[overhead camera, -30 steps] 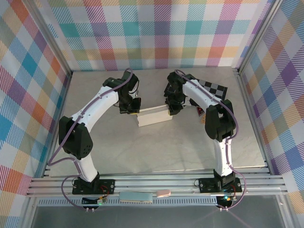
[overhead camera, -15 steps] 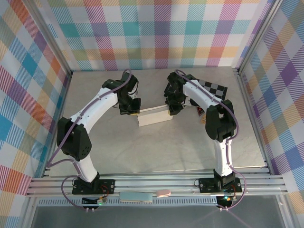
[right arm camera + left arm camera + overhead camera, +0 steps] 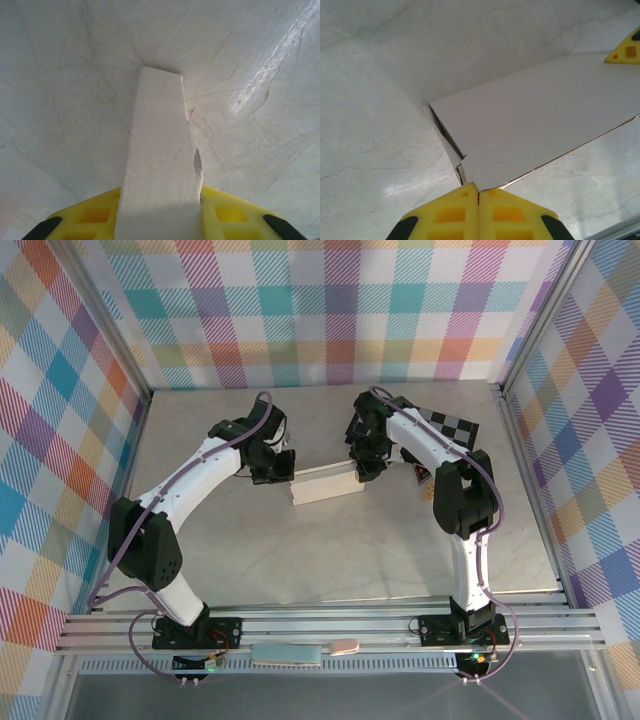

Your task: Fold the paper box

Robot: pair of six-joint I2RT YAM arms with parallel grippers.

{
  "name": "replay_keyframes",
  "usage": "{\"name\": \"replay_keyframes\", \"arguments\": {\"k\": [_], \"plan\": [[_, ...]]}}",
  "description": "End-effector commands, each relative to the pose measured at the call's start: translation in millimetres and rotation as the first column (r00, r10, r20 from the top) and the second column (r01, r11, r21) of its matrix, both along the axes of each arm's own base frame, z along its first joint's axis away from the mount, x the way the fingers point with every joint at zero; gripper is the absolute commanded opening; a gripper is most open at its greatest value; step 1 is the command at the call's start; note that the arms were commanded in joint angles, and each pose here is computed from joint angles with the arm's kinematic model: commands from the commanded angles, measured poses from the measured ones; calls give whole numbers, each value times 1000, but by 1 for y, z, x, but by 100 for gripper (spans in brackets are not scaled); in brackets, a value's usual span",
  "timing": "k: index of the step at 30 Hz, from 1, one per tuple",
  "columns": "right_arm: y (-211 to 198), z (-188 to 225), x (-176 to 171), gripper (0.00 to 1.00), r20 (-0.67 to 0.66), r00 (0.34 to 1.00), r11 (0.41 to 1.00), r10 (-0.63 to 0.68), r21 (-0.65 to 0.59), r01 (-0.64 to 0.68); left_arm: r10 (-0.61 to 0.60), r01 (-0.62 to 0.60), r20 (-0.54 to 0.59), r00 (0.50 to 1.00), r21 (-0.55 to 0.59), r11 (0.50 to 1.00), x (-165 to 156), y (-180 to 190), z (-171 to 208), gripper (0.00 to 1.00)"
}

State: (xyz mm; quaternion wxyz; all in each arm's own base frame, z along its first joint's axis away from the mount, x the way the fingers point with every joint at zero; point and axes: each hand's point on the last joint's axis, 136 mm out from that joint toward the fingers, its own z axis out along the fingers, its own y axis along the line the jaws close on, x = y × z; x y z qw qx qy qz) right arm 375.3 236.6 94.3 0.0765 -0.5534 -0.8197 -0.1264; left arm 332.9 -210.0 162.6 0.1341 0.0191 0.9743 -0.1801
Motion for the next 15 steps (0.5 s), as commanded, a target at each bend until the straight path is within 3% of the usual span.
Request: {"name": "replay_keyframes", "arguments": {"k": [1, 15], "plan": [[0, -10, -9, 23, -40, 999, 1000, -16, -11, 15, -55, 55, -37, 998, -2, 999, -11, -4, -19, 0], [1, -8, -6, 23, -32, 999, 1000, -16, -2, 16, -120, 119, 20, 993, 67, 991, -10, 5, -39, 0]]}}
